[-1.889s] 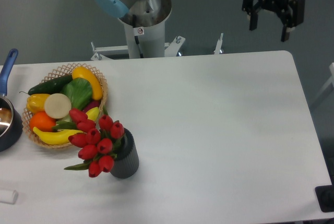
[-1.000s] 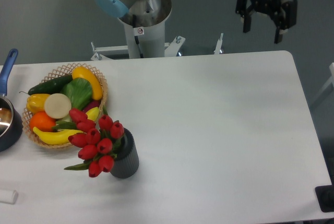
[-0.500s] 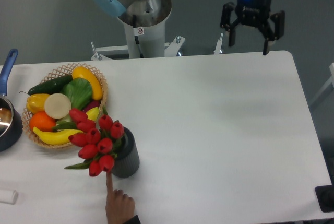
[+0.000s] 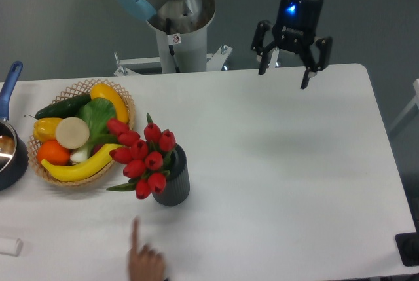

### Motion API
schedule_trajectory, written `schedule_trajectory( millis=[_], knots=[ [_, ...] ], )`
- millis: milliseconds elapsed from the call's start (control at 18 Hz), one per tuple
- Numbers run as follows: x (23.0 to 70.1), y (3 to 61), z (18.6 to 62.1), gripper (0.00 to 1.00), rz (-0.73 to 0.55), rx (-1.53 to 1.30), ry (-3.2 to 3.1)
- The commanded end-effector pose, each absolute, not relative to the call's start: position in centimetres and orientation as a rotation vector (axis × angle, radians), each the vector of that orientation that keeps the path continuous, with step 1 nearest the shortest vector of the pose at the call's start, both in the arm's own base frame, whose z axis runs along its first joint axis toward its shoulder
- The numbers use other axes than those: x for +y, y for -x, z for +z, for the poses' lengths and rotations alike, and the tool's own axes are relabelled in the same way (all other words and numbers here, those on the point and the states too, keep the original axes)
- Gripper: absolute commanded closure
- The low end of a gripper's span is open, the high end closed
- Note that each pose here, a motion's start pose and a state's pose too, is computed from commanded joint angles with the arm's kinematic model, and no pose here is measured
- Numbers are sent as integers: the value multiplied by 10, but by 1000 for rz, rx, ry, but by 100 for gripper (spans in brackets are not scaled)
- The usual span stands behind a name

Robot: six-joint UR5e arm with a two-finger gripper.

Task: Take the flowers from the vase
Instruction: 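Move the open gripper down toward the red tulips in the black vase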

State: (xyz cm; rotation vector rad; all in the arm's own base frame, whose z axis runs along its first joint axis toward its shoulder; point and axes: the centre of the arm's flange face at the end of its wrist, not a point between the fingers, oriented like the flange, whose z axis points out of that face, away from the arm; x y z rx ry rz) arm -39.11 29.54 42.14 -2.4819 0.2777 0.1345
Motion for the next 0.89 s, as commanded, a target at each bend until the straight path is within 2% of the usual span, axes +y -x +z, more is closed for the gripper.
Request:
schedule_trajectory(
  millis=[167,333,500,889],
  knots=[
    [316,389,401,0,43,279,2443],
    [352,380,384,0,13,336,2389],
    [369,370,369,0,-10,354,2383],
    [402,342,361,0,-111,383,2286]
  ],
)
